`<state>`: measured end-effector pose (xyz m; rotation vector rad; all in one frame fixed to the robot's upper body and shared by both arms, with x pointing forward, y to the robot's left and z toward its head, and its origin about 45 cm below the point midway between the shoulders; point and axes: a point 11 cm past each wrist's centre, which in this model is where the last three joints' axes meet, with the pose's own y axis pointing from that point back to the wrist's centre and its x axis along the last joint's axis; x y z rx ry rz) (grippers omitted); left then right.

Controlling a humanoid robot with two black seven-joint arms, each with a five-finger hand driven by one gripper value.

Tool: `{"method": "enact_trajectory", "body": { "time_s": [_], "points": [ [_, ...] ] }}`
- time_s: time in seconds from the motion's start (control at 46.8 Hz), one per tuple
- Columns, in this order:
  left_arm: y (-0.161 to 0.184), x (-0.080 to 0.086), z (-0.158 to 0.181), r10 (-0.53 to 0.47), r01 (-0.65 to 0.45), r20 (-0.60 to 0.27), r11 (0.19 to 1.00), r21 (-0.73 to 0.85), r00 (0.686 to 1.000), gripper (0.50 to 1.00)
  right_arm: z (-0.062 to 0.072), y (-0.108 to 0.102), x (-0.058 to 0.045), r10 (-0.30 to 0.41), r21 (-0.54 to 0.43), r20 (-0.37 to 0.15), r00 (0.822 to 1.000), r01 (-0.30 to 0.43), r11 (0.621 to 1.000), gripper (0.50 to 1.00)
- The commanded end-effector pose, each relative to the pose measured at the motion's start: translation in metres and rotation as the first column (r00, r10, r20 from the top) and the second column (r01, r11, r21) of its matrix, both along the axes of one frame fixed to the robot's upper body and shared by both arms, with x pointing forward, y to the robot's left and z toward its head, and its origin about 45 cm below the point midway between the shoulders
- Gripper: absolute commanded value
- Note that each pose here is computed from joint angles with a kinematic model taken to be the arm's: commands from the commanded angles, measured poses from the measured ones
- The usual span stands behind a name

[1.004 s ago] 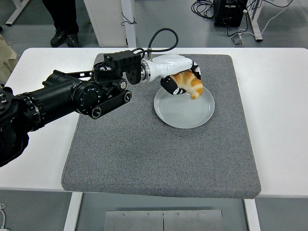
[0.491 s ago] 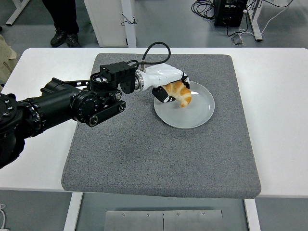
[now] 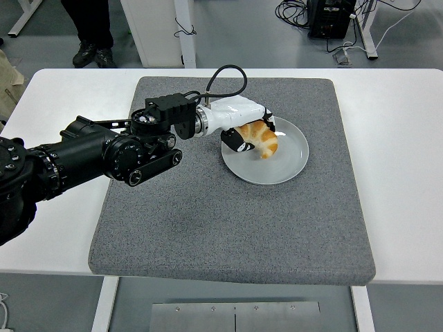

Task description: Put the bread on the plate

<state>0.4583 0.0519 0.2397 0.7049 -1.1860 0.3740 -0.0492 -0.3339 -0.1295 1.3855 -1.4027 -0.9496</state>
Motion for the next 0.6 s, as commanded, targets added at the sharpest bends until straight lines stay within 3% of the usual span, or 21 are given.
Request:
{"method": "enact_trajectory", "body": {
  "time_s": [0.0, 0.577],
  "points": [
    [-0.003, -0.004, -0.001, -0.018, 0.018, -0.006, 1.0, -0.002, 1.0, 0.5, 0.0, 0.0, 0.0, 0.0, 0.0, 0.0, 1.0, 0.0, 1.0, 1.0],
    [0.004, -0.005, -0.014, -0.015, 0.015, 0.001, 0.999, 0.035, 1.0, 0.5, 0.0, 0.0, 0.0, 0.001, 0.0, 0.0, 1.0, -0.001, 1.0, 1.0]
  ]
}}
